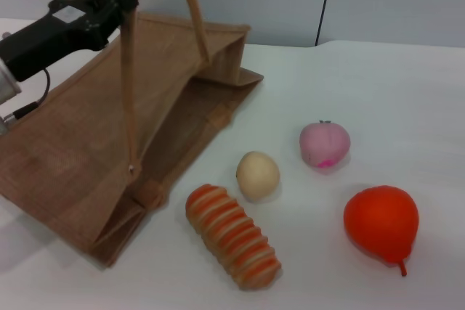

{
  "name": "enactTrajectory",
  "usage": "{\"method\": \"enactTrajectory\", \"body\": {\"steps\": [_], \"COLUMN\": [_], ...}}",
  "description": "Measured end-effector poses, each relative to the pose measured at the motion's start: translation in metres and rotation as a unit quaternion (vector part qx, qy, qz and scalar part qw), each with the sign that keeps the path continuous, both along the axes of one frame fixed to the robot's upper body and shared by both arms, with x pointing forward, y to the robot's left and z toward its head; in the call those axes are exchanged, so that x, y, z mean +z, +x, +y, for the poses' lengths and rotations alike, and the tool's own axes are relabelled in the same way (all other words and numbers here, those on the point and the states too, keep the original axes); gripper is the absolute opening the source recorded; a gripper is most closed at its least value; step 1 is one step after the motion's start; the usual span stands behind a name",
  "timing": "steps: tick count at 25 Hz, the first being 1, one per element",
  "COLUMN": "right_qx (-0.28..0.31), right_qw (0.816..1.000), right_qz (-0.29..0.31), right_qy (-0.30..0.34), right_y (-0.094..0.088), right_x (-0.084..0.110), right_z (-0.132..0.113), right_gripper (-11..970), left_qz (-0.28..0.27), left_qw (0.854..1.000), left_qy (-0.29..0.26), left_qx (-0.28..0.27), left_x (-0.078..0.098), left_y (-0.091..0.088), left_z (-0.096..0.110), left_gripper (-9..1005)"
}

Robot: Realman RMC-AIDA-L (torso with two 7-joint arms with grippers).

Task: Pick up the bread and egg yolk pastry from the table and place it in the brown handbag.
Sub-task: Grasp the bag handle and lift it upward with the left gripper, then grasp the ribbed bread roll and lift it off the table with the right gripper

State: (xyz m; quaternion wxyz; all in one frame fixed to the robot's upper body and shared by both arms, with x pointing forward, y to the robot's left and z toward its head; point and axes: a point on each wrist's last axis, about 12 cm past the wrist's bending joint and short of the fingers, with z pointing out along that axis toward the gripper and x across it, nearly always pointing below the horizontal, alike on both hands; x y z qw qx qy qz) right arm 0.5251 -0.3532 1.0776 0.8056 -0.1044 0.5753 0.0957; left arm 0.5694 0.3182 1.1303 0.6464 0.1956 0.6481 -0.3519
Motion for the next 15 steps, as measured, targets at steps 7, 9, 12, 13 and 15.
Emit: {"method": "enactTrajectory", "body": {"steps": [7, 9, 12, 13, 15], "right_qx": [0.030, 0.044, 0.058, 0.063, 0.073], "right_qw": [0.999, 0.999, 0.998, 0.997, 0.996], "right_qz": [0.007, 0.014, 0.026, 0.029, 0.031], "right_qy": [-0.012, -0.019, -0.030, -0.033, -0.038], "right_y": [0.004, 0.008, 0.012, 0.013, 0.015], "right_x": [0.000, -0.001, -0.002, -0.003, -0.003], "right_z": [0.010, 0.015, 0.020, 0.022, 0.025], "right_gripper": [881, 881, 882, 882, 882], "left_qz": [-0.072, -0.080, -0.084, -0.084, -0.086], "left_qw": [0.996, 0.995, 0.995, 0.995, 0.995], "left_qy": [-0.047, -0.053, -0.056, -0.056, -0.057], "left_qx": [-0.011, -0.008, -0.007, -0.007, -0.009], "left_x": [-0.001, -0.001, -0.001, -0.001, 0.000], "left_y": [-0.020, -0.022, -0.023, -0.023, -0.023], "left_z": [0.005, 0.007, 0.007, 0.007, 0.007], "left_gripper": [105, 105, 106, 106, 105]}}
